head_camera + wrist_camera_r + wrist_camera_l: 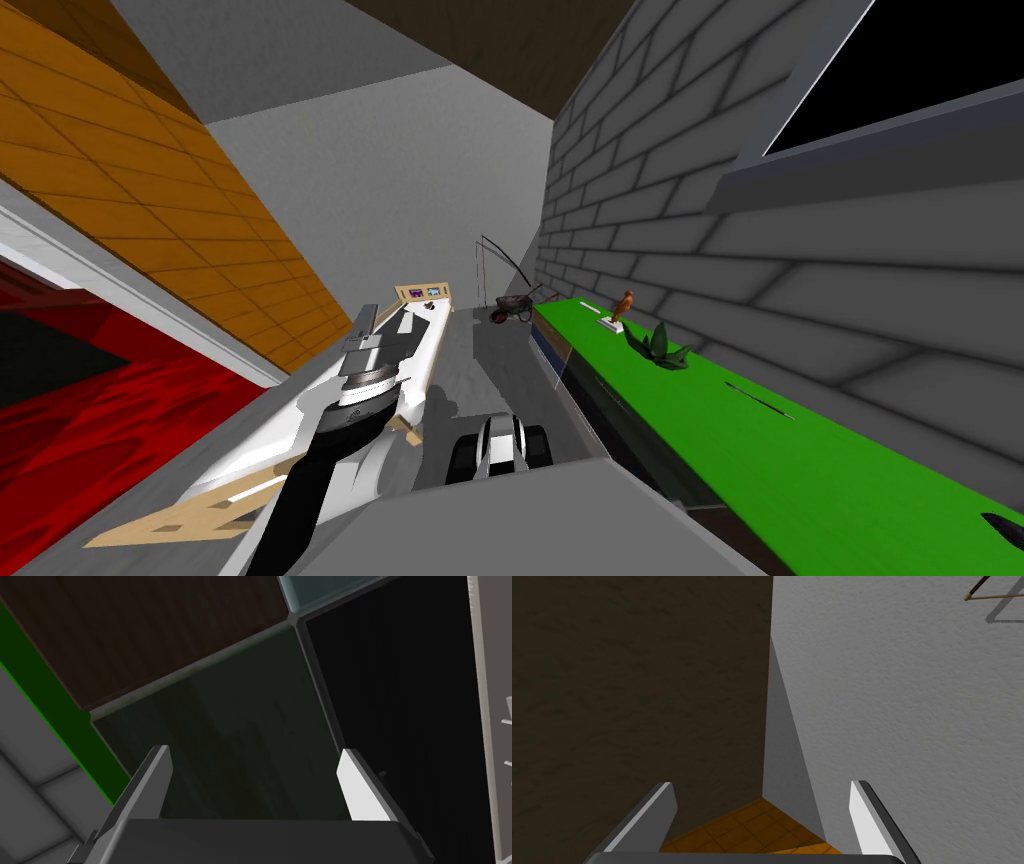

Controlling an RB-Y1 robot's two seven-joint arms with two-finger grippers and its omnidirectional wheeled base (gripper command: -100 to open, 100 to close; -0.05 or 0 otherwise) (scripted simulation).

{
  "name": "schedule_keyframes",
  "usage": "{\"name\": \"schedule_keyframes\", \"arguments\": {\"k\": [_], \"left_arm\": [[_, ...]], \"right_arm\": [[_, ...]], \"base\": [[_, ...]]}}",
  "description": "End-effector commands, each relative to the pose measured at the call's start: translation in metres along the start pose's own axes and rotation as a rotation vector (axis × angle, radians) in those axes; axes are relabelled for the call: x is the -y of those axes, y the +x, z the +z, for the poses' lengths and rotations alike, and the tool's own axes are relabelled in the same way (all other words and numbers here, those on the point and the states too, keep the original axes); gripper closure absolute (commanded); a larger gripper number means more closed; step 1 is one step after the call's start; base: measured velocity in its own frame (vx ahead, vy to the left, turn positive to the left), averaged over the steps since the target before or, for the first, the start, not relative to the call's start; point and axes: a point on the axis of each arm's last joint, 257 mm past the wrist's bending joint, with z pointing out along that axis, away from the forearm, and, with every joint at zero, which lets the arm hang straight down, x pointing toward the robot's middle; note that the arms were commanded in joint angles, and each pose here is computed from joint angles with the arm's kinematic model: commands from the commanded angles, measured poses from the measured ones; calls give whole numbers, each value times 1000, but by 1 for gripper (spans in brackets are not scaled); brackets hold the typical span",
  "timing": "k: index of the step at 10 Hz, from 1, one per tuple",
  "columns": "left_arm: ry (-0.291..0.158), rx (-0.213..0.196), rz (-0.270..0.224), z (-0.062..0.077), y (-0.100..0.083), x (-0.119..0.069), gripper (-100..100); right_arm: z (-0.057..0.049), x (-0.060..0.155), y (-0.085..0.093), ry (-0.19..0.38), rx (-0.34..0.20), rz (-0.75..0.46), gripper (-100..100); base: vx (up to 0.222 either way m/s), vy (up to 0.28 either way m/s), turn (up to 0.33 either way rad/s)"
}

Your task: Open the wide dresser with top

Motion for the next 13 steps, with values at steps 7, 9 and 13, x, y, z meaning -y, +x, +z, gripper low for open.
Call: {"name": "schedule_keyframes", "arguments": {"k": [7,9,13], "left_arm": [[0,0,0,0,0,0,0],[0,0,0,0,0,0,0],[0,0,0,0,0,0,0]], "right_arm": [[19,63,-35,221,130,-132,-100],[20,77,-48,275,165,-160,-100],[29,77,-49,257,152,-151,-100]], "base": [[94,9,115],[55,1,115],[1,-21,22]]}}
